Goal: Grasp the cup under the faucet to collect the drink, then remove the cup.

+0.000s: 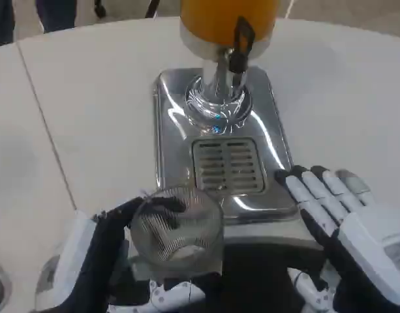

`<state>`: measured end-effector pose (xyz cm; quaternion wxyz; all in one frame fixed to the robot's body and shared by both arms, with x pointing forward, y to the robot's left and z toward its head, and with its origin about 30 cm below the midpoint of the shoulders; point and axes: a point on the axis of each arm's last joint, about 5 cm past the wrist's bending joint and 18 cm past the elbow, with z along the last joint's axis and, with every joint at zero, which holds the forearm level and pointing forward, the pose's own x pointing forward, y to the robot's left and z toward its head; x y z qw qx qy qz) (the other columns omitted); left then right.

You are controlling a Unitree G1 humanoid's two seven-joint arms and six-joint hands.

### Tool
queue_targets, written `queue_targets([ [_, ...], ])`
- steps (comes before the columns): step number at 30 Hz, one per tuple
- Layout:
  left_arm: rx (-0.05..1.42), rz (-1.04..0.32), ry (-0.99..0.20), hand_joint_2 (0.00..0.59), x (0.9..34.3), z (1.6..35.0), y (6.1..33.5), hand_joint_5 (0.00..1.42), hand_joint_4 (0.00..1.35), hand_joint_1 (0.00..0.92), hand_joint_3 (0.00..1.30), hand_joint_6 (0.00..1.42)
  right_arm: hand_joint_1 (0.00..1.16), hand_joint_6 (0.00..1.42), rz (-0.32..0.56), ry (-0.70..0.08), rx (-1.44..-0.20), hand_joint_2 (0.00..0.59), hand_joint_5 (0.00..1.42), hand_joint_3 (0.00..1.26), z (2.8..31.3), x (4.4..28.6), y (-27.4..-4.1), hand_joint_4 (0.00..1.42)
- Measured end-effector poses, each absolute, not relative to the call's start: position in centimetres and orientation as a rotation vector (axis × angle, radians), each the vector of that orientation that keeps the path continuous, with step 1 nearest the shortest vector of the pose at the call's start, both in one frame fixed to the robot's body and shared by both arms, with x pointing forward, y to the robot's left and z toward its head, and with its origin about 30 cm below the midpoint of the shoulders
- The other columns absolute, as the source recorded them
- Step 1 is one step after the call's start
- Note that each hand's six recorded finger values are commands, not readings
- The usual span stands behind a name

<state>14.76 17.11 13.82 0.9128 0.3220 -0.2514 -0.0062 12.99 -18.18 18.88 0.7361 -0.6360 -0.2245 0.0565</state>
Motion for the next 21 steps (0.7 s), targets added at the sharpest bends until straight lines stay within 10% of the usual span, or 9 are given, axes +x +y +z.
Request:
queue_targets([
  [21,0.633,0.036,-0.512,0.059,20.0,13.6,14.5,1.41,1.18,0.696,1.14,1.42,0.16,0.00,0.058,-0.430,-1.387,0.586,0.00,0.00,19.4,11.5,-18.1,0.00],
])
